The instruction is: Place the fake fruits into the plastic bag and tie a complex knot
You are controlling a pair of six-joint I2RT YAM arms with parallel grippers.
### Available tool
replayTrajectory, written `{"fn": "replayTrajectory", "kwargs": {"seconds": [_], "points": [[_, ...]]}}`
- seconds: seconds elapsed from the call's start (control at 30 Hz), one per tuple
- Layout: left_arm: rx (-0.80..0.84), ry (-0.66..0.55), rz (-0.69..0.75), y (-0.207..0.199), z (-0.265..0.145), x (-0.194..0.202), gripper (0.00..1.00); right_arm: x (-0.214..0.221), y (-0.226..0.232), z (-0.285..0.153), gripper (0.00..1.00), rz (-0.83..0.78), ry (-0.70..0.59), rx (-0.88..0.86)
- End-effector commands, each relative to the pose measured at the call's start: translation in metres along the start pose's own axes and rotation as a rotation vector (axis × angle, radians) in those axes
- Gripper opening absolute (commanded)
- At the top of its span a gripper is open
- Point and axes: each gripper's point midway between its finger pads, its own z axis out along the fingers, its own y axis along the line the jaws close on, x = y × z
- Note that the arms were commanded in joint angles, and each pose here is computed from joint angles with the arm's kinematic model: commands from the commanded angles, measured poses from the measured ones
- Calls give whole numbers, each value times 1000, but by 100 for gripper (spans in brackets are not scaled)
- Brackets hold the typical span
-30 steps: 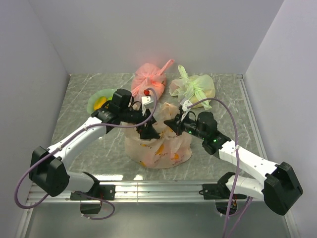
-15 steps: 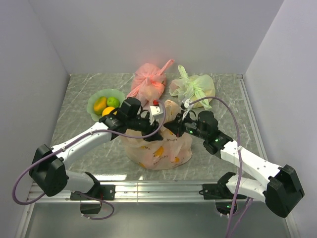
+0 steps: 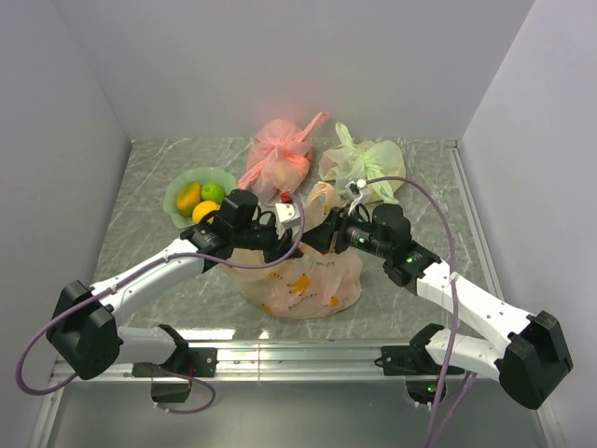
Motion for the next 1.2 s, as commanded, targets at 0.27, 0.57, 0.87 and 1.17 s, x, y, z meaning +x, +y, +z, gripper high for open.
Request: {"fn": "replayTrajectory", "kwargs": {"seconds": [0.27,0.57,0.87,1.17], "points": [[-21,-73,21,1,5,-25,1,-43,11,9,92,167,-128,45],[-76,-58,33,0,15,-22,1,-31,-18,19,81,165,-119,177],[-83,29,-3,-8,27,29,3,70,-94,0,22,76,121,391],[-88,179,-104,-5,58,100,1,91,-116,22,0,99,161,391]]}}
